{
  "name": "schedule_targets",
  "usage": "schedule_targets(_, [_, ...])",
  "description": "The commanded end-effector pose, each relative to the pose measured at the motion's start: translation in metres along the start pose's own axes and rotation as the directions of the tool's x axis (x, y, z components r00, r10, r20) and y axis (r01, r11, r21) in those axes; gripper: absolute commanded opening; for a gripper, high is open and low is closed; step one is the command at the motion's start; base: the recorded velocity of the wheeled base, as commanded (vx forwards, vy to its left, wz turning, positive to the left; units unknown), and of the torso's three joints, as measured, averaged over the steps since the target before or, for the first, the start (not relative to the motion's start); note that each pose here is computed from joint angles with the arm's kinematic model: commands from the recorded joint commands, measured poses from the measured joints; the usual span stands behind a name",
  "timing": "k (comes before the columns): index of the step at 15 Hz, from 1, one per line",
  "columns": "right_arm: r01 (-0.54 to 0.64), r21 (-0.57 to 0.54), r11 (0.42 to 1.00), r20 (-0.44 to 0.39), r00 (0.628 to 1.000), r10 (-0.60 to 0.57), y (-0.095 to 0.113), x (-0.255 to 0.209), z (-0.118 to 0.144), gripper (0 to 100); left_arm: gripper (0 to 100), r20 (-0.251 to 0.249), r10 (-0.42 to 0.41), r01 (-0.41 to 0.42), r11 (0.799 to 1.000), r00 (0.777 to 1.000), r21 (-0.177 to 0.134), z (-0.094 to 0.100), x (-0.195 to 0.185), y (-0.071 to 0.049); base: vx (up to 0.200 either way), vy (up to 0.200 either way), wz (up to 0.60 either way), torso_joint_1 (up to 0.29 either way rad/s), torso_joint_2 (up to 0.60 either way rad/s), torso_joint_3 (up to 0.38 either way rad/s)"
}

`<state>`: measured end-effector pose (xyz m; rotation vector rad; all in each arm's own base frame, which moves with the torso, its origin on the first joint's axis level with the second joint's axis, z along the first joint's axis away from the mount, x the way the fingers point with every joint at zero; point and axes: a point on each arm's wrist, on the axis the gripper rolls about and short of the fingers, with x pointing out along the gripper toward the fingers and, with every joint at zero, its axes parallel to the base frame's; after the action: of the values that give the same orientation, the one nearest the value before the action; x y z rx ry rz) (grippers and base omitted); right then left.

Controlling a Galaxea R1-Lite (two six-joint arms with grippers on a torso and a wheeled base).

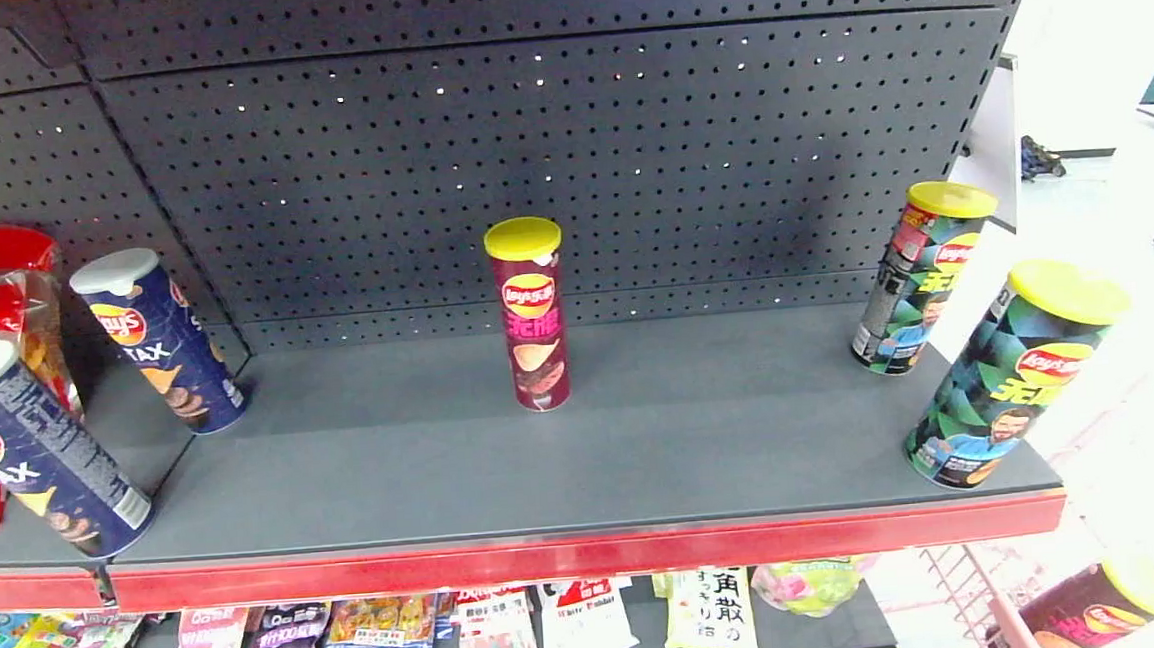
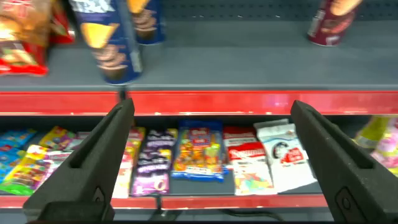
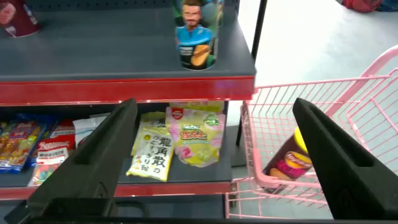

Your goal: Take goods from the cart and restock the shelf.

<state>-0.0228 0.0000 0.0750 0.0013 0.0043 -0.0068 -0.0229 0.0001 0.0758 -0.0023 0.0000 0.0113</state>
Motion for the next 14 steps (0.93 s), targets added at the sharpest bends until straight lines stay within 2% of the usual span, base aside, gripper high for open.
schedule_targets(1, [-0.001,0.0,1.0,0.0,1.0,0.001,0.0,0.0,0.0,100,100,-0.002,0.001,-0.001,1.0,1.0,-0.001,-0.0002,0.0,0.0,0.0,-0.2,0.0,0.002,0.0,0.002])
schedule_targets(8, [-0.005,0.002,1.0,0.0,1.0,0.005,0.0001,0.0,0.0,100,100,0.0,0.001,-0.001,1.0,1.0,-0.001,0.0,0.0,0.0,0.0,-0.2,0.0,0.003,0.0,0.001])
schedule_targets(14, [-0.005,-0.001,1.0,0.0,1.0,0.005,0.0001,0.0,0.0,100,100,0.0,0.001,-0.001,1.0,1.0,-0.001,0.0,0.0,0.0,0.0,0.0,0.0,0.0,0.0,0.0])
